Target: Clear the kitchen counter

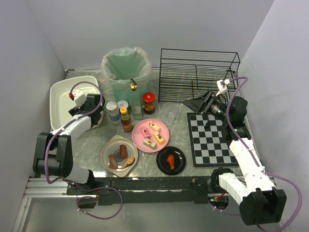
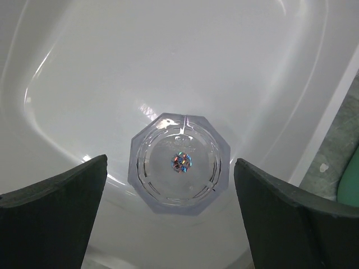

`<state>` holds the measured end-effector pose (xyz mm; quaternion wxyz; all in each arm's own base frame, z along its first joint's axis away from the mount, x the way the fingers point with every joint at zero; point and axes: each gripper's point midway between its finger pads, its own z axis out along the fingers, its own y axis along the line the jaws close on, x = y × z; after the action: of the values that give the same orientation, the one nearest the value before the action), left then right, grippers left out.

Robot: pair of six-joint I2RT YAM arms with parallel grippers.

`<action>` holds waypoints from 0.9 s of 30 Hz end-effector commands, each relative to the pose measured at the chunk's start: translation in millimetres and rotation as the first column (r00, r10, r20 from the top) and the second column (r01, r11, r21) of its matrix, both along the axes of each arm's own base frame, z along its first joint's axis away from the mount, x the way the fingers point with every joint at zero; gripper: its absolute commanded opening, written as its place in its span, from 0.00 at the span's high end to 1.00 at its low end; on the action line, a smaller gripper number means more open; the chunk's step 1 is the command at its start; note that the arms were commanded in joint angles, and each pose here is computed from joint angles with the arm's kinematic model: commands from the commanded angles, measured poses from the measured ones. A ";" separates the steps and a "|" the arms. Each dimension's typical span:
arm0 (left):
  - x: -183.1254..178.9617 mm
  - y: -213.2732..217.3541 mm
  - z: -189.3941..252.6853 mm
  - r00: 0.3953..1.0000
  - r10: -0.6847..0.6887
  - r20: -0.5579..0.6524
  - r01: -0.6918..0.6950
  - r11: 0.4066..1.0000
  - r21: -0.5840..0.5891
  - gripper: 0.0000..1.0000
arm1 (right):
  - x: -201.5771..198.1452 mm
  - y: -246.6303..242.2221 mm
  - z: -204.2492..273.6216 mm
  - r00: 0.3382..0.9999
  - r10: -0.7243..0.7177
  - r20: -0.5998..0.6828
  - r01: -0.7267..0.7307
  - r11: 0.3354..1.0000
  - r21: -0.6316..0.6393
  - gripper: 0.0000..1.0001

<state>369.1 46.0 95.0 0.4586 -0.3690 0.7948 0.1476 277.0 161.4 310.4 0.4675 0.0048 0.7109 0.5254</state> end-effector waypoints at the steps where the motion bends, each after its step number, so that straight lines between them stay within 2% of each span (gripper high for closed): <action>1: 4.1 4.5 49.1 0.995 0.023 0.092 -0.023 1.000 0.000 0.01 | 7.5 -3.7 -13.1 0.999 -0.032 -0.032 0.031 0.999 -0.029 0.33; 6: -3.2 2.4 95.5 0.982 -0.001 0.190 0.004 1.000 -0.016 0.01 | 26.2 -8.3 -40.7 0.986 -0.079 -0.144 0.065 0.993 -0.096 0.33; 11: -14.9 -1.0 136.4 0.958 -0.029 0.286 0.041 0.999 -0.035 0.01 | 43.3 4.4 -72.2 0.967 -0.106 -0.232 0.044 0.965 -0.258 0.33; 13: -19.5 -3.7 148.6 0.946 -0.044 0.321 0.062 0.997 -0.046 0.01 | 48.7 14.8 -82.5 0.960 -0.130 -0.248 0.037 0.937 -0.348 0.33; 18: -28.9 -11.8 177.9 0.912 -0.095 0.399 0.128 0.990 -0.057 0.01 | 72.3 6.7 -106.1 0.919 -0.317 -0.233 0.156 0.837 -0.525 0.34; 23: -36.6 -21.2 201.5 0.863 -0.146 0.484 0.199 0.978 -0.061 0.01 | 99.8 -0.2 -131.2 0.883 -0.396 -0.253 0.169 0.771 -0.614 0.35; 27: -41.6 -24.8 214.3 0.838 -0.165 0.520 0.228 0.972 -0.059 0.01 | 115.4 1.1 -145.3 0.871 -0.412 -0.269 0.154 0.748 -0.645 0.37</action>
<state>329.0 28.1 282.5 0.6168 -0.3584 0.7005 -0.0199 374.0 173.2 170.9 0.3606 0.0660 0.9024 0.2266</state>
